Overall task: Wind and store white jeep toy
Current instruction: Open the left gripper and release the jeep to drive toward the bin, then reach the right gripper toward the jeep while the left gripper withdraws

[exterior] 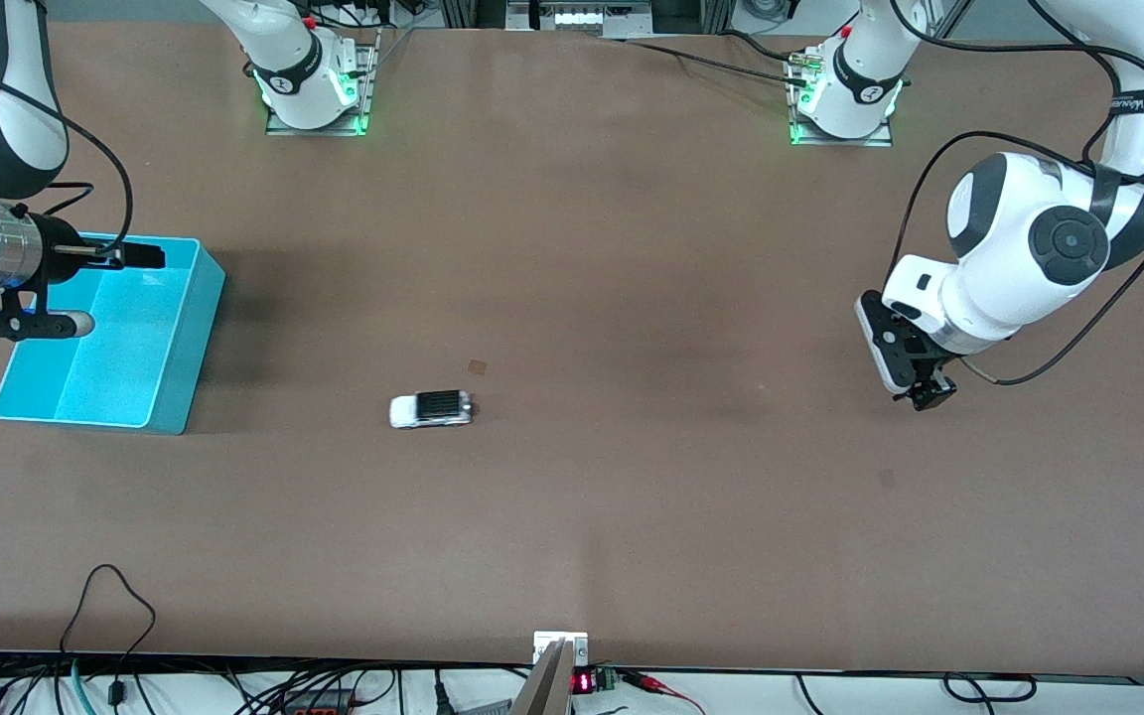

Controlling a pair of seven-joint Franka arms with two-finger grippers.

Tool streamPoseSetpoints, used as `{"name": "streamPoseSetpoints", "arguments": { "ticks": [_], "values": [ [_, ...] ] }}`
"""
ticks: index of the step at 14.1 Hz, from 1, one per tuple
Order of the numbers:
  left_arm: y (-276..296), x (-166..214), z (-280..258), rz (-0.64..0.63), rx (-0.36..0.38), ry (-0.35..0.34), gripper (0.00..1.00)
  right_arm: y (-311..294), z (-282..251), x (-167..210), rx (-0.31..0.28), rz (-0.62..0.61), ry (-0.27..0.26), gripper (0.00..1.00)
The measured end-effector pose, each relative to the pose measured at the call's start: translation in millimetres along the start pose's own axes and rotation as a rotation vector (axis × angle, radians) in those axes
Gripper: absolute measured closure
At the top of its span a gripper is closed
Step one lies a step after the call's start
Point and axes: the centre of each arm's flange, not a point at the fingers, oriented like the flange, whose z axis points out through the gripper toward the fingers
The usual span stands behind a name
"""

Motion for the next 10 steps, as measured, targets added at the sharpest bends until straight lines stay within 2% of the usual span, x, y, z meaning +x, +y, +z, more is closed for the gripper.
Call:
{"name": "streamPoseSetpoints", "arguments": {
  "ticks": [2, 4, 6, 10],
  "values": [
    [-9, -3, -12, -0.099, 0.026, 0.001, 0.00, 0, 0, 0, 0.000, -0.006, 0.000, 0.00],
    [-17, -9, -24, -0.225, 0.045, -0.004, 0.00, -2, 0, 0, 0.000, -0.075, 0.002, 0.00],
    [-19, -11, -35, -0.341, 0.062, 0.001, 0.00, -5, -2, 1, -0.003, -0.218, 0.013, 0.00],
    [-17, -8, -54, -0.650, 0.092, 0.020, 0.00, -19, -8, 14, -0.039, -0.617, 0.097, 0.00]
  ]
}}
